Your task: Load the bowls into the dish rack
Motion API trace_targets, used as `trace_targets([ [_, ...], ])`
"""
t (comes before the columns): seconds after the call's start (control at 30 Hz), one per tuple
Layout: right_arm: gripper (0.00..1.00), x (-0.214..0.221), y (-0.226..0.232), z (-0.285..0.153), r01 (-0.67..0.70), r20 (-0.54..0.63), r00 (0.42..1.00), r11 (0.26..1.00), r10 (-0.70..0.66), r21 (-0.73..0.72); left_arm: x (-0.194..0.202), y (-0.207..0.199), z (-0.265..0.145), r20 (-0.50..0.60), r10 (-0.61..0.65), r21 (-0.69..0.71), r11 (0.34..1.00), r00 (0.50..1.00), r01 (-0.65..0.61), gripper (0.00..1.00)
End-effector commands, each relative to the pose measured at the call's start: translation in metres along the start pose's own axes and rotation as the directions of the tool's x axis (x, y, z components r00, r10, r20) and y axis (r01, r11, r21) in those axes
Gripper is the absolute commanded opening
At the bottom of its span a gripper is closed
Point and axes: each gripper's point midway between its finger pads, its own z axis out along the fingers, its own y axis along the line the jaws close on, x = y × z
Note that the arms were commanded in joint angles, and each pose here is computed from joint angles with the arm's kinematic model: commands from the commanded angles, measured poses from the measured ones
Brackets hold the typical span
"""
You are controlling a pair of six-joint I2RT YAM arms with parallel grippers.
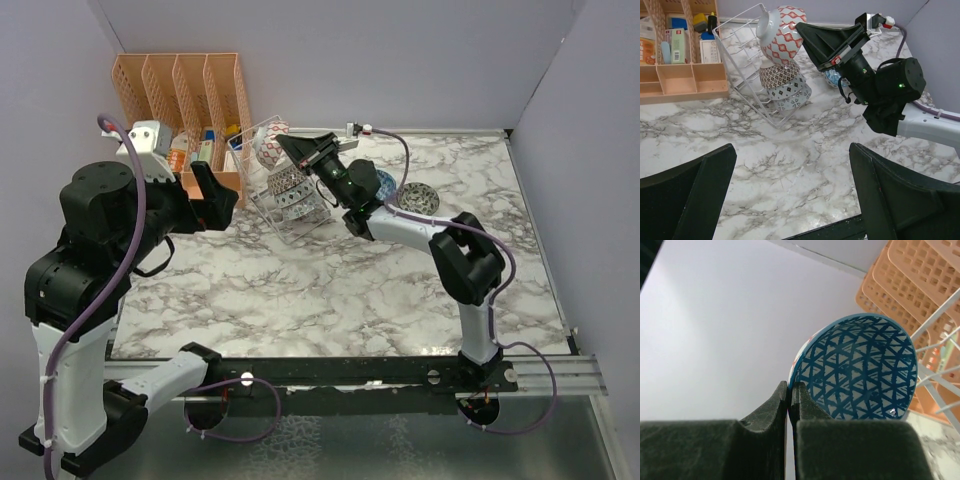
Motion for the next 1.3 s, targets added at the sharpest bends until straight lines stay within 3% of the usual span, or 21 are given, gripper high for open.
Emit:
trace_targets([
  [0.0, 0.01, -0.024, 0.039, 0.014, -0.121, 0.145, 0.978, 0.972, 0.152, -0.202, -0.003, 0.007, -0.01, 0.022, 0.012, -0.031, 0.999, 1.0, -0.012, 0.99],
  [0.87, 0.01, 0.01, -0.077, 0.008, -0.326, 0.2, 0.929, 0.945, 0.313, 0.035, 0.011, 0.013, 0.005, -0.025, 0.047, -0.054, 0.997, 0.999, -0.048, 0.99],
  [1.27, 0.17, 0.024, -0.094, 0.002, -0.366, 0.163, 0.924, 0.922, 0.345, 0.124, 0.012, 0.012, 0.01, -0.031, 0.046, -0.047, 0.998, 0.998, -0.047, 0.99],
])
